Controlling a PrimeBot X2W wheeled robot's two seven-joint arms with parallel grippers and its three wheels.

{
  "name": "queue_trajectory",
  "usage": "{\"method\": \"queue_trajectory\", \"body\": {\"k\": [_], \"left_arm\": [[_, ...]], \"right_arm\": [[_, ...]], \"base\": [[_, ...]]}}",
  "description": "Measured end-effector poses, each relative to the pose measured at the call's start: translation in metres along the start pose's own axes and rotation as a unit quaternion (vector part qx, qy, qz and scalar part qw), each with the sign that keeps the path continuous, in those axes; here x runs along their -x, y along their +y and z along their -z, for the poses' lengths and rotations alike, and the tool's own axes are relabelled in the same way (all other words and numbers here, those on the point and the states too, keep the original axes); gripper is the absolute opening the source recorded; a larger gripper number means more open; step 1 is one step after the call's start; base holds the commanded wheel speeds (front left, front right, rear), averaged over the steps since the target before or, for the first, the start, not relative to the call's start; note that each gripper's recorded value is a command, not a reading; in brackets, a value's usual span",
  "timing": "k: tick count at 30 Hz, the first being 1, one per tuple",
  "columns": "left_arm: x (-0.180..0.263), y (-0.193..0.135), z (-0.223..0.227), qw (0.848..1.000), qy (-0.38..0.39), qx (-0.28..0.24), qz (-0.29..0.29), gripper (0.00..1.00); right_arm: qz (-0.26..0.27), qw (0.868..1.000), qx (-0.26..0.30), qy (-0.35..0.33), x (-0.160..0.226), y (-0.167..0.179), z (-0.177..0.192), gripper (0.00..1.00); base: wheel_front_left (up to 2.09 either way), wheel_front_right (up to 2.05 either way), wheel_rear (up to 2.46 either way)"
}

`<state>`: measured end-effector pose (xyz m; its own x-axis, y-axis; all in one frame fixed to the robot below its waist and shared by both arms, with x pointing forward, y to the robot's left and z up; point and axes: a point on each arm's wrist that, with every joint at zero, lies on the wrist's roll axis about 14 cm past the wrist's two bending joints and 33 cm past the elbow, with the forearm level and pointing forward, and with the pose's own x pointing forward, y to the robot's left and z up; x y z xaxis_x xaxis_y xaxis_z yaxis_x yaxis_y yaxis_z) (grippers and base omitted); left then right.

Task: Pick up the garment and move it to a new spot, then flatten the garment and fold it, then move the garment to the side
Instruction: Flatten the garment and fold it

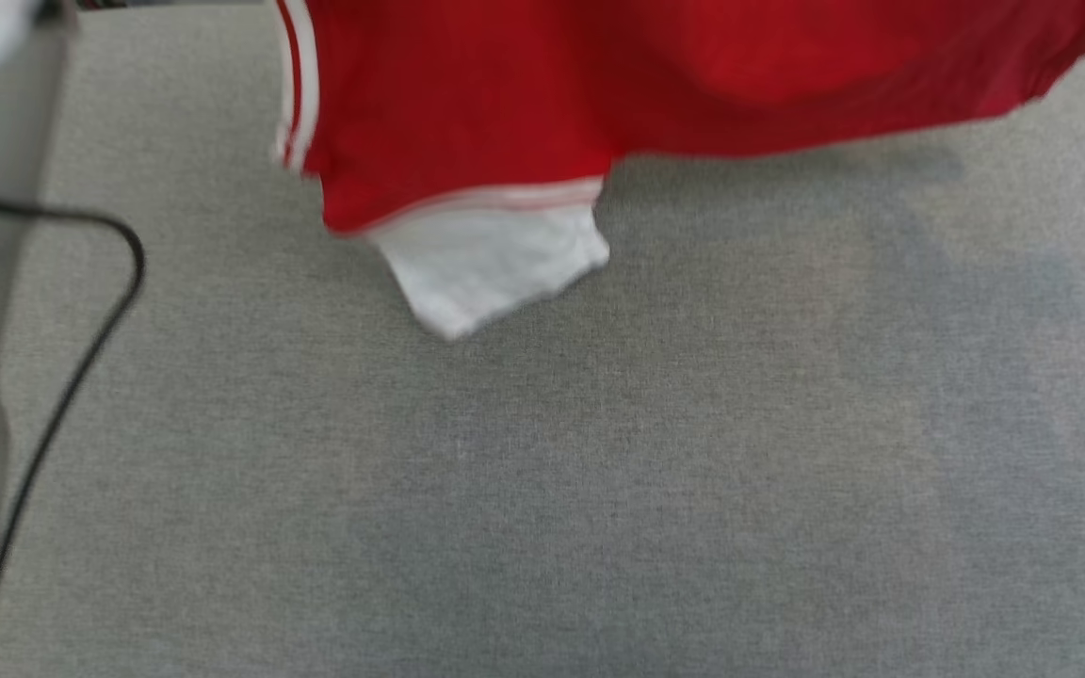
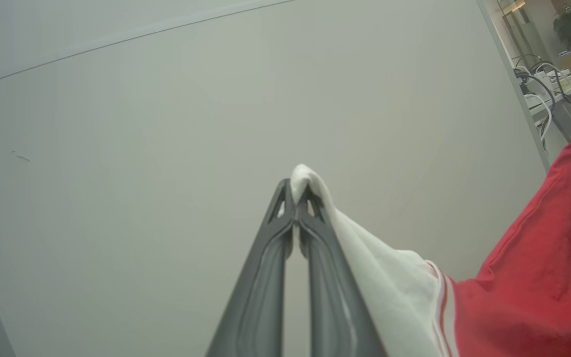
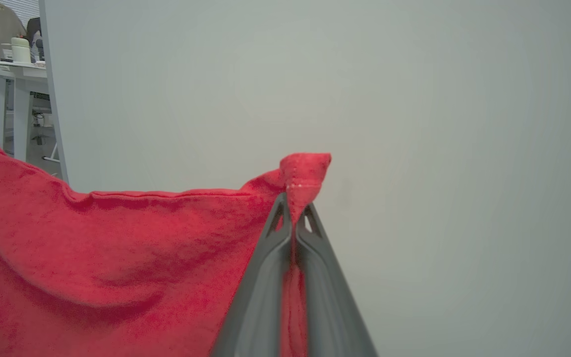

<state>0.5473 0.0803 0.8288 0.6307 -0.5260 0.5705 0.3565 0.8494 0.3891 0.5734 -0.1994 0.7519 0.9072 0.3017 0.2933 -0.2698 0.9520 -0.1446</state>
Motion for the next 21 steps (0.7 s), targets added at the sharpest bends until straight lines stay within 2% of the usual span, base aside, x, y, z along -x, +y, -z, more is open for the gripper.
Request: {"method": "queue_trajectory", "body": {"k": [8, 12, 16, 21], "left_arm": [[-0.056, 0.034, 0.001, 0.999, -0.025, -0.046, -0.005, 0.00], [-0.073, 0.052, 0.009, 0.998, -0.028, -0.055, -0.017, 0.00], [-0.079, 0.061, 0.035, 0.998, -0.014, -0.048, -0.026, 0.00], [-0.076, 0.064, 0.081, 0.999, 0.015, -0.035, -0.031, 0.00]], "right_arm": [[0.030, 0.998, 0.049, -0.033, -0.066, -0.024, -0.018, 0.00], [0.038, 0.997, 0.055, -0.046, -0.091, -0.031, -0.017, 0.00], [0.041, 0.997, 0.058, -0.044, -0.110, -0.033, -0.002, 0.00], [0.041, 0.998, 0.055, -0.015, -0.122, -0.034, 0.042, 0.00]], "base": [[0.00, 0.00, 0.00], [0.00, 0.00, 0.00], [0.00, 0.00, 0.00], [0.00, 0.00, 0.00]]}}
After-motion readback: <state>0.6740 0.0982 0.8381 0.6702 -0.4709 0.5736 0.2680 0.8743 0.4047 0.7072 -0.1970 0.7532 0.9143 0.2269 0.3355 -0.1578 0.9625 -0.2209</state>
